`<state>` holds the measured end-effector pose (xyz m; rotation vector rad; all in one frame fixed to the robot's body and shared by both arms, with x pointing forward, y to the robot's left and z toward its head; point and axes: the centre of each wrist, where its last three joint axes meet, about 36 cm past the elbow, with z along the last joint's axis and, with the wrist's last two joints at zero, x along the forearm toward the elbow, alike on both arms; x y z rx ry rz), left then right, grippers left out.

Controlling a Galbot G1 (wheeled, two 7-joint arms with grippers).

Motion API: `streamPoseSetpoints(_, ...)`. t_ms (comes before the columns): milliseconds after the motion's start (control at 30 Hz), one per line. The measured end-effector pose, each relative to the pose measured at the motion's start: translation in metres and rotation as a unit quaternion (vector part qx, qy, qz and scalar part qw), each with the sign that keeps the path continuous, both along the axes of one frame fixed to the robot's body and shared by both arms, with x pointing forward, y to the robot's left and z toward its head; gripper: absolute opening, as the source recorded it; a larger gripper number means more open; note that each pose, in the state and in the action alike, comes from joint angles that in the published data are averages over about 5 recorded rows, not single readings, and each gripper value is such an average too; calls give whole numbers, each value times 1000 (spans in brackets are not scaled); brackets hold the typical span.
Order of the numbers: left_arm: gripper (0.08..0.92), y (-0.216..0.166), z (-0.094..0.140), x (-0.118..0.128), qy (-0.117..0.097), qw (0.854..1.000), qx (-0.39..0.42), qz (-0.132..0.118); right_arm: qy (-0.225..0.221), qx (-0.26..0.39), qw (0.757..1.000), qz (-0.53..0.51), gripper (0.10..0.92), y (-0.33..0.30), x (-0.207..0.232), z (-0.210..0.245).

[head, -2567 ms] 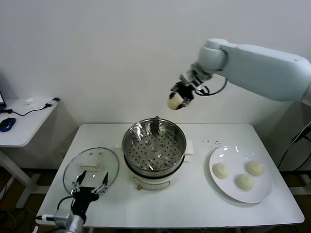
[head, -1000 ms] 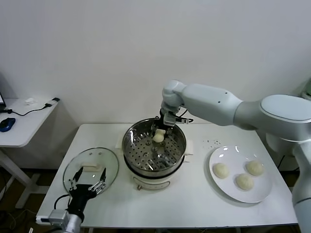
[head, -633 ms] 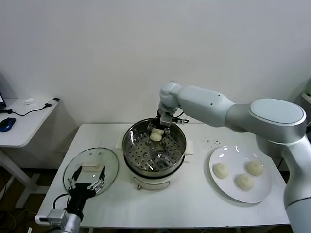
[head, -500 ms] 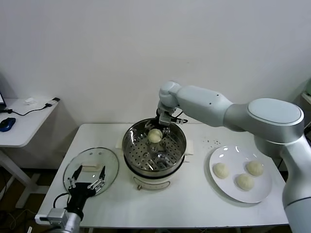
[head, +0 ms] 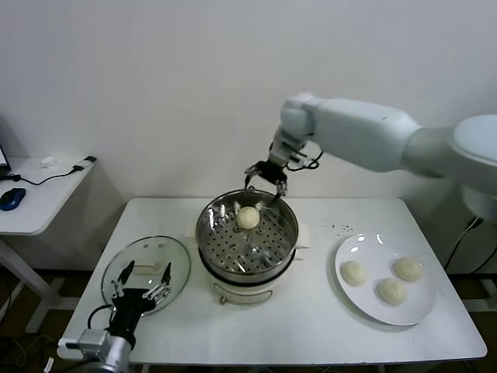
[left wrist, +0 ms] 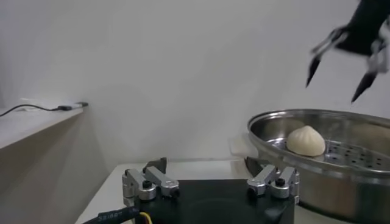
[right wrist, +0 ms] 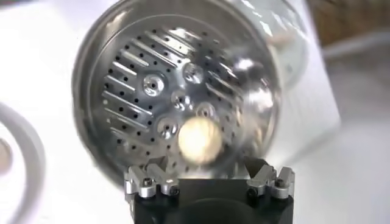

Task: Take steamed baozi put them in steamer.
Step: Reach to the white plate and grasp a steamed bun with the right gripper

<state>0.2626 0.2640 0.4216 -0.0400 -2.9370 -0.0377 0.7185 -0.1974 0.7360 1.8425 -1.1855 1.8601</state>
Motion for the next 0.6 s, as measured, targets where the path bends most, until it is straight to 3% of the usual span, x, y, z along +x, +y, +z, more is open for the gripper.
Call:
streamPoseSetpoints(233,823,1,-1,4,0,1000,0,-1,29,-5,984,-175,823,-98,-45,9)
streamPoseSetpoints(600,823,4,-2,8,-1,1000,-3,1,90,-33,925,-367,823,-180,-124,-70)
